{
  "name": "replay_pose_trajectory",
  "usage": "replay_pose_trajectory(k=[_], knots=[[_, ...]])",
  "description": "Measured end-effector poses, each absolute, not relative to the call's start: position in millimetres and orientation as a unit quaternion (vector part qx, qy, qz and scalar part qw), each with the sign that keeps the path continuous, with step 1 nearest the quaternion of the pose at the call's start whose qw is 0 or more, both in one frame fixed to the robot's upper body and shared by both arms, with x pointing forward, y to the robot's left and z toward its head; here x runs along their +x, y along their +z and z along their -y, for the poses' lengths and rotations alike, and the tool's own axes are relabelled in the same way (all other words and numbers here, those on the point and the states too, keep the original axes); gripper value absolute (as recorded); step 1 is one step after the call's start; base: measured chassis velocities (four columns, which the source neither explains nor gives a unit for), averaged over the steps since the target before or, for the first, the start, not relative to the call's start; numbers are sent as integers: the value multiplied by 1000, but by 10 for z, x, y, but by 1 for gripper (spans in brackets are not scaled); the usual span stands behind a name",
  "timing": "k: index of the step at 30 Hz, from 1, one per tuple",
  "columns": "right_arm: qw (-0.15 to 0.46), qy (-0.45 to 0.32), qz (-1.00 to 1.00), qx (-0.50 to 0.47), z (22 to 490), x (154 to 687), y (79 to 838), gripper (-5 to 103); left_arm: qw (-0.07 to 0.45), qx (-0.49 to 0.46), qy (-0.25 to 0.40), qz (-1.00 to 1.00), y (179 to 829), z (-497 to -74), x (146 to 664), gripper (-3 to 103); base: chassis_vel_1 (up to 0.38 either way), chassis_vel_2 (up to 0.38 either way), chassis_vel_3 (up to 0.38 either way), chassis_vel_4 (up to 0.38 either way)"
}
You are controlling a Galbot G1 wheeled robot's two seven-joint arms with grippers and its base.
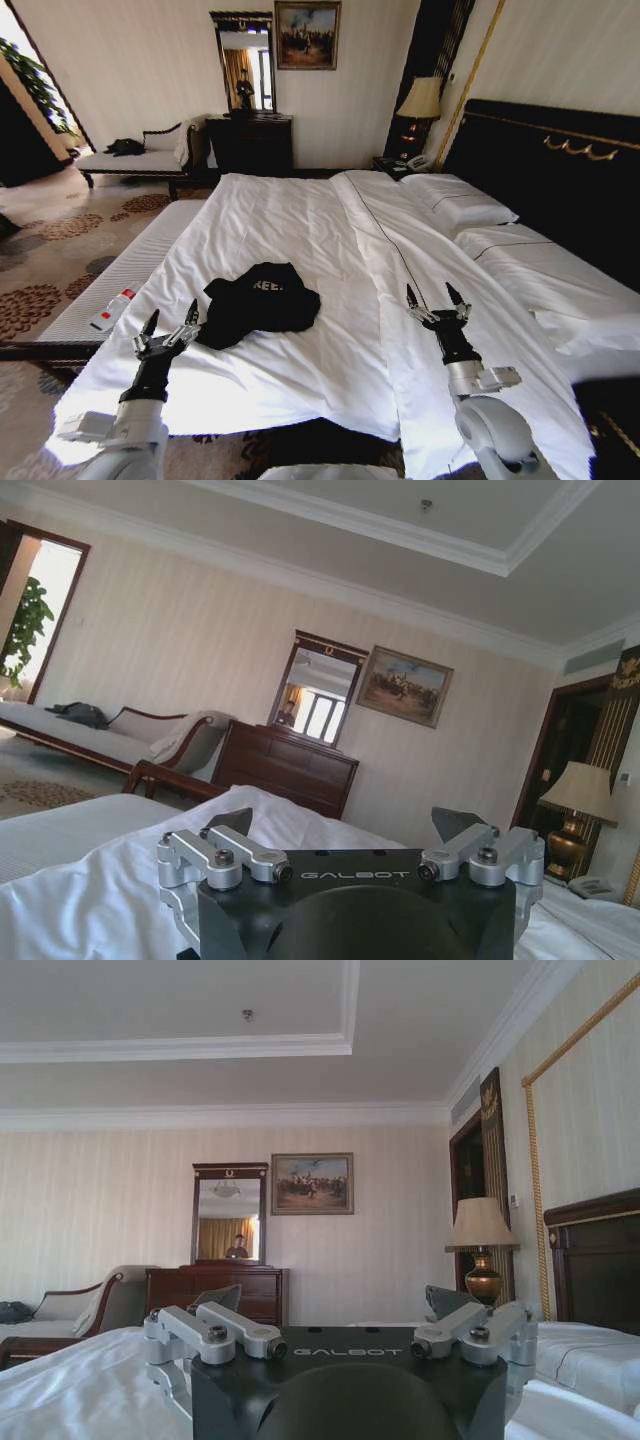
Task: Fold the clothes on the bed.
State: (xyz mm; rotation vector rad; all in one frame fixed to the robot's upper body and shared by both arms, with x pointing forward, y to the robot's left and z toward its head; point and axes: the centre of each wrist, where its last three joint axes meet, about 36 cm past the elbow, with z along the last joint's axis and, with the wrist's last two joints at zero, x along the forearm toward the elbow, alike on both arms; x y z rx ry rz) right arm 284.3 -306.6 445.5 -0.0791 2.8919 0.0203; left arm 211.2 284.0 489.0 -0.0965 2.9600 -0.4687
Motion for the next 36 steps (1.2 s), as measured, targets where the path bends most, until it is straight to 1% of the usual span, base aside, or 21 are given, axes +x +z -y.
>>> replay_pose_trajectory(k=[9,25,30,36], knots=[[124,7,-992,-25,3071,2842,4453,100,72,-33,-154,-985,4883,-2845,2116,100,34,38,-40,-38],[119,8,-993,-19,3071,2841,4399,100,70,-35,-146,-986,4847,-2862,2123,100,148,167,-138,-160],[118,9,-993,-17,3058,2836,4380,100,70,-34,-144,-986,4847,-2866,2124,100,-1,81,-18,-112],[117,10,-993,-16,3045,2830,4366,100,70,-34,-142,-987,4849,-2875,2121,100,0,0,0,0]])
